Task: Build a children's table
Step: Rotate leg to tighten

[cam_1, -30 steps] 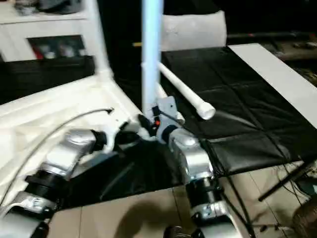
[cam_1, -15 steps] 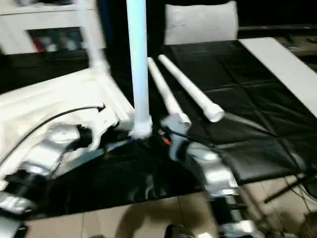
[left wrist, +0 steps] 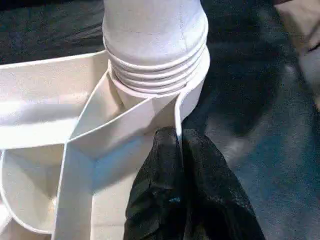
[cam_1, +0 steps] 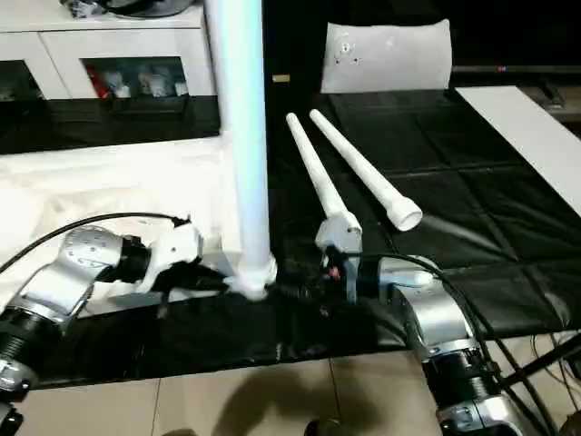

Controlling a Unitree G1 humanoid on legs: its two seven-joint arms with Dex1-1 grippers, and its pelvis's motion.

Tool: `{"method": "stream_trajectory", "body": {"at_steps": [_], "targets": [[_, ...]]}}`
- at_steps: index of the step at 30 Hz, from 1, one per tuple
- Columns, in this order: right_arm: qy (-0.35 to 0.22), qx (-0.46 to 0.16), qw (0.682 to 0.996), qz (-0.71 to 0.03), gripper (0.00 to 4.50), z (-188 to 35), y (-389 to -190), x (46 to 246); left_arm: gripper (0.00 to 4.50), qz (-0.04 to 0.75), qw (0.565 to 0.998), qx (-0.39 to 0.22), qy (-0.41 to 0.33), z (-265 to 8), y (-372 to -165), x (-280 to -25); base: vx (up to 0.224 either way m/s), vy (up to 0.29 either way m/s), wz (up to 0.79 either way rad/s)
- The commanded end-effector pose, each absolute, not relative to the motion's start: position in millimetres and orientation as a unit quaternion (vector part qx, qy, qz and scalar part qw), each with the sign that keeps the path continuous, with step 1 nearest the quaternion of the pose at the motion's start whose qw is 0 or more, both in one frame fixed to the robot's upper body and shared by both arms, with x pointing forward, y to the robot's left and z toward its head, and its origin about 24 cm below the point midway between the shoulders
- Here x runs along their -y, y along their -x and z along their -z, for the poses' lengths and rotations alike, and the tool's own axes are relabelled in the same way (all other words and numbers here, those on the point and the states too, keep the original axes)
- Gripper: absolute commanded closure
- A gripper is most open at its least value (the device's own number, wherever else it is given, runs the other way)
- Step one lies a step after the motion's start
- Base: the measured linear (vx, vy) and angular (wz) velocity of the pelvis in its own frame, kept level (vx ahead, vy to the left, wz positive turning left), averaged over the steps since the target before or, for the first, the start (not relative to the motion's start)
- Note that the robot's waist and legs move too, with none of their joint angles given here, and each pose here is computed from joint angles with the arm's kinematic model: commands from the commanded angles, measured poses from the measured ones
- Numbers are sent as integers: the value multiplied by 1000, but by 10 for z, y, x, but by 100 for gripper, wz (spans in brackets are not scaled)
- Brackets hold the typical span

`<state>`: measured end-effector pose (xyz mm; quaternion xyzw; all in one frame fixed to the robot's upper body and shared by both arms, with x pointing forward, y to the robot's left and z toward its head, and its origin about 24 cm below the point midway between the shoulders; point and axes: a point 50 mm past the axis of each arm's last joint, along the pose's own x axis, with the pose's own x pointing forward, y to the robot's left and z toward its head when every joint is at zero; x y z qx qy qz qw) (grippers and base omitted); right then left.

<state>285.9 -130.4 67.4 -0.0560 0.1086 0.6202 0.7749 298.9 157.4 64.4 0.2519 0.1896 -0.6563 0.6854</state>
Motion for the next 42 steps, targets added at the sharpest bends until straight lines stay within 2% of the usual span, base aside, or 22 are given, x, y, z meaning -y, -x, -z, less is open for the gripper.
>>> {"method": "stream_trajectory", "body": {"at_steps": [1, 2, 3, 7, 8, 11, 13, 15, 16, 20, 24, 32, 38, 39, 41, 42], "targets": [[62, -90, 764, -636, 43, -758, -2914, 1275, 450, 694, 640, -186, -272, -651, -2950, -1470, 0, 0, 0], [62, -90, 762, -639, 46, -763, -2924, 1273, 450, 696, 638, -185, -272, -649, -2949, -1467, 0, 0, 0], [62, -91, 758, -642, 73, -766, -2928, 1274, 450, 698, 635, -185, -273, -646, -2947, -1462, 0, 0, 0], [61, -96, 743, -659, 91, -776, -2943, 1250, 450, 711, 620, -184, -278, -632, -2923, -1428, 0, 0, 0], [61, -97, 739, -664, 112, -776, -2945, 1242, 450, 713, 616, -184, -279, -630, -2920, -1421, 0, 0, 0], [56, -104, 726, -677, 121, -768, -2943, 1223, 450, 716, 612, -183, -281, -626, -2919, -1412, 0, 0, 0], [52, -108, 718, -685, 150, -765, -2941, 1213, 450, 718, 609, -183, -283, -623, -2917, -1404, 0, 0, 0], [51, -109, 716, -687, 157, -764, -2942, 1212, 450, 718, 608, -183, -284, -622, -2916, -1403, 0, 0, 0], [50, -110, 715, -689, 180, -763, -2942, 1209, 450, 719, 608, -183, -284, -619, -2915, -1403, 0, 0, 0], [48, -115, 708, -695, 200, -756, -2944, 1204, 450, 719, 606, -183, -286, -609, -2913, -1410, 0, 0, 0], [47, -119, 703, -699, 242, -746, -2957, 1200, 450, 721, 602, -185, -289, -600, -2909, -1419, 0, 0, 0], [43, -123, 696, -706, 257, -733, -2960, 1178, 450, 721, 600, -188, -291, -587, -2905, -1424, 0, 0, 0], [27, -126, 688, -714, 259, -678, -2842, 1147, 450, 701, 629, -190, -278, -571, -2934, -1425, 0, 0, 0], [17, -122, 694, -710, 259, -657, -2785, 1109, 450, 677, 657, -195, -269, -563, -2974, -1407, 0, 0, 0], [10, -119, 701, -703, 259, -645, -2752, 1076, 450, 658, 677, -201, -260, -560, -3003, -1395, 0, 0, 0], [-2, -113, 723, -682, 259, -616, -2737, 1011, 450, 636, 707, -200, -238, -571, -3042, -1351, 0, 0, 0]]}}
